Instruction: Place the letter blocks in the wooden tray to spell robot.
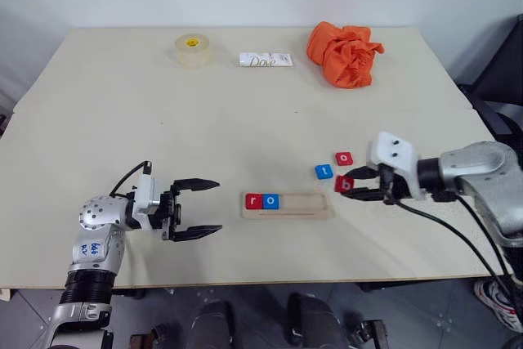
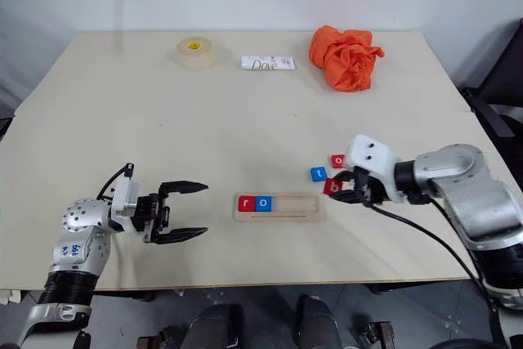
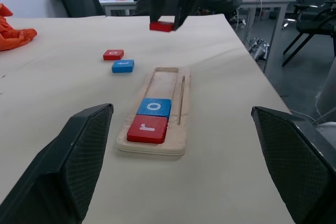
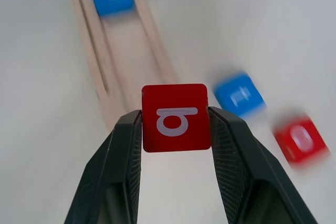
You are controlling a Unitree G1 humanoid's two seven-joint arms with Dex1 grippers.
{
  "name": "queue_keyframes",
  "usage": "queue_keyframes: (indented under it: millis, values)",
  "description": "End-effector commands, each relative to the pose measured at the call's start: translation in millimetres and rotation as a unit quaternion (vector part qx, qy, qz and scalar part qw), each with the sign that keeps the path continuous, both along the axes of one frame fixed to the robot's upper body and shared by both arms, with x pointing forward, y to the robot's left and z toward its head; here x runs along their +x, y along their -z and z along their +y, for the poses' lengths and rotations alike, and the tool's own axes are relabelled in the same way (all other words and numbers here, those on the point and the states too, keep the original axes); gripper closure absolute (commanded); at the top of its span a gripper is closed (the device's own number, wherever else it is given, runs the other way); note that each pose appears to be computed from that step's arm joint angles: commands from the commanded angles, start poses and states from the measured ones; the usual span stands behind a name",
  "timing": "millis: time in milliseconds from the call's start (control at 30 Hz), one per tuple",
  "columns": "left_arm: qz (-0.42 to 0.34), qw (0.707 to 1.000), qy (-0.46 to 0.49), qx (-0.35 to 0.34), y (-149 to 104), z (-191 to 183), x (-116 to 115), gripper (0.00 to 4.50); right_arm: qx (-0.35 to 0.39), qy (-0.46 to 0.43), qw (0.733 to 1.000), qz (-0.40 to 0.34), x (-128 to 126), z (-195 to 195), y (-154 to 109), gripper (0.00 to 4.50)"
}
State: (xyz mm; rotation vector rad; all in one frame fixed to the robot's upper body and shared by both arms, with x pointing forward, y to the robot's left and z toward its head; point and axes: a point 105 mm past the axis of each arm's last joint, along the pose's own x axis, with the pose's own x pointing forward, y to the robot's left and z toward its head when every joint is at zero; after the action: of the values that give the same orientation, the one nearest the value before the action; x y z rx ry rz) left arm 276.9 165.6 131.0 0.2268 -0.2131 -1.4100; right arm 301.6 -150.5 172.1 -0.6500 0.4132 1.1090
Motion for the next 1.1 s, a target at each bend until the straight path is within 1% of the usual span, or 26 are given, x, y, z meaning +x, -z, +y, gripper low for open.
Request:
queue_keyframes:
  millis: [33,67,167,400,567,1100]
  values:
    - [-0.023,1.0,0.002,-0.004,-8.9,1.5,0.5,0.0,-0.037,-0.036,0.999,-0.005,0.5,25.2,6.9,3.03]
    - [-0.024,1.0,0.0,-0.004,-9.2,1.9,0.4,0.0,-0.041,-0.051,0.998,-0.011,1.7,34.3,8.3,3.03]
    - [-0.027,1.0,-0.007,-0.005,-10.7,4.6,-1.4,0.0,-0.037,-0.054,0.998,-0.012,9.7,53.1,5.7,3.03]
    - [-0.026,0.999,-0.024,-0.003,-9.5,12.1,-7.9,0.0,-0.05,-0.066,0.997,0.006,10.9,76.1,13.1,3.03]
    - [-0.026,0.999,-0.03,-0.002,-9.8,13.6,-10.4,0.0,-0.061,-0.069,0.996,0.015,8.4,78.6,22.7,3.03]
    - [-0.027,0.999,-0.033,-0.003,-10.7,13.4,-10.7,0.0,-0.067,-0.069,0.995,0.019,9.7,82.6,33.0,3.03]
